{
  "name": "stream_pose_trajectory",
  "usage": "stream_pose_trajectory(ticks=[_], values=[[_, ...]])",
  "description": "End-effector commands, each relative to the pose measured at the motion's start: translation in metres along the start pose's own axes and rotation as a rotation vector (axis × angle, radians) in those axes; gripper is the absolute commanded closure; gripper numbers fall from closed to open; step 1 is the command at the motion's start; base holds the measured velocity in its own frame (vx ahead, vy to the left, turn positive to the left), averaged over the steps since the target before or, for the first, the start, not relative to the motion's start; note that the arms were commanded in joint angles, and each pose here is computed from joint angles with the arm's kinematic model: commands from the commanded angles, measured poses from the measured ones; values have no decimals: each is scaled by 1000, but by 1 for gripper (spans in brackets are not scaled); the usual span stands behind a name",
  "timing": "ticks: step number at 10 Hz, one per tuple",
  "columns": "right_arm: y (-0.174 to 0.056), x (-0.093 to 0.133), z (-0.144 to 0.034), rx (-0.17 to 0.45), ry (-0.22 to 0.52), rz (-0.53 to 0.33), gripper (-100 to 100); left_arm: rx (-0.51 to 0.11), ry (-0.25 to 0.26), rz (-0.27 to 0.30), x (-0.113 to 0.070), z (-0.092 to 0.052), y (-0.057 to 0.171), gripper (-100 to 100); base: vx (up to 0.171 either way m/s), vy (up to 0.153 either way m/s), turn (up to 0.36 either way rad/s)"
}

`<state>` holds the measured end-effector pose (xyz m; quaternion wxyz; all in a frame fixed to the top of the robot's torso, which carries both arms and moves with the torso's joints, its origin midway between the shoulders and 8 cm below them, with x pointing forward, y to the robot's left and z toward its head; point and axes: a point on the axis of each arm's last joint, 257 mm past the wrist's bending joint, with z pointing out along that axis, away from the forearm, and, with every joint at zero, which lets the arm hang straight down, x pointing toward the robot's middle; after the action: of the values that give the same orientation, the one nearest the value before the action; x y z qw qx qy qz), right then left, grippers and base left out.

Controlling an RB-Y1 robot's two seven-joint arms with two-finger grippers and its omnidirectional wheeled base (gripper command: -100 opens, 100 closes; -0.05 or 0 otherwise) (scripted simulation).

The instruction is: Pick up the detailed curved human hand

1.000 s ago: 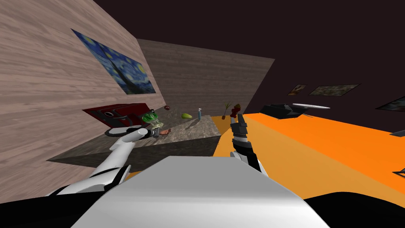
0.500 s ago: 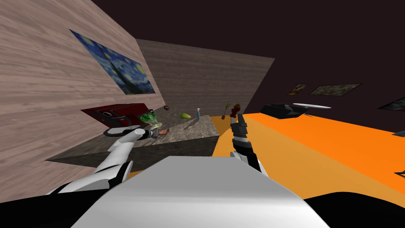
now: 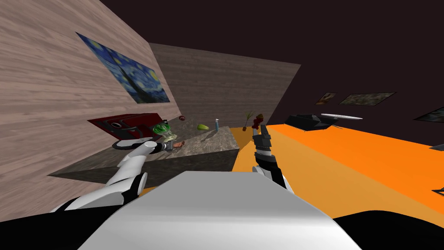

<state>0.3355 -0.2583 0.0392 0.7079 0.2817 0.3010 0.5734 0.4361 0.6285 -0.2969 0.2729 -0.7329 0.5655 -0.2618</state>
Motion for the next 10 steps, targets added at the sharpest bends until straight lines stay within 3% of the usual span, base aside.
stream_pose_trajectory(ticks=[1, 2, 3, 5, 7, 8, 9, 10], values=[[0, 0, 0, 0, 0, 0, 0, -16, 5, 7, -4, 4, 11, -100, 3, -60, 7], [0, 0, 0, 0, 0, 0, 0, -32, 5, 23, -6, 6, 19, -100, -5, -19, -2], [0, 0, 0, 0, 0, 0, 0, 29, 52, -28, 3, 6, -5, -100, -19, -74, 6], [0, 0, 0, 0, 0, 0, 0, -3, 52, -24, -4, 10, 17, -100, 4, -67, 7], [0, 0, 0, 0, 0, 0, 0, -9, 53, 14, -4, 11, 21, -100, 11, -6, -1], [0, 0, 0, 0, 0, 0, 0, -8, 53, 1, -4, 11, 20, -100, 0, 0, 0], [0, 0, 0, 0, 0, 0, 0, -8, 53, 6, -4, 11, 20, 100, 0, 0, 0], [0, 0, 0, 0, 0, 0, 0, -8, 53, 5, -4, 11, 20, 100, 0, 0, 0]])
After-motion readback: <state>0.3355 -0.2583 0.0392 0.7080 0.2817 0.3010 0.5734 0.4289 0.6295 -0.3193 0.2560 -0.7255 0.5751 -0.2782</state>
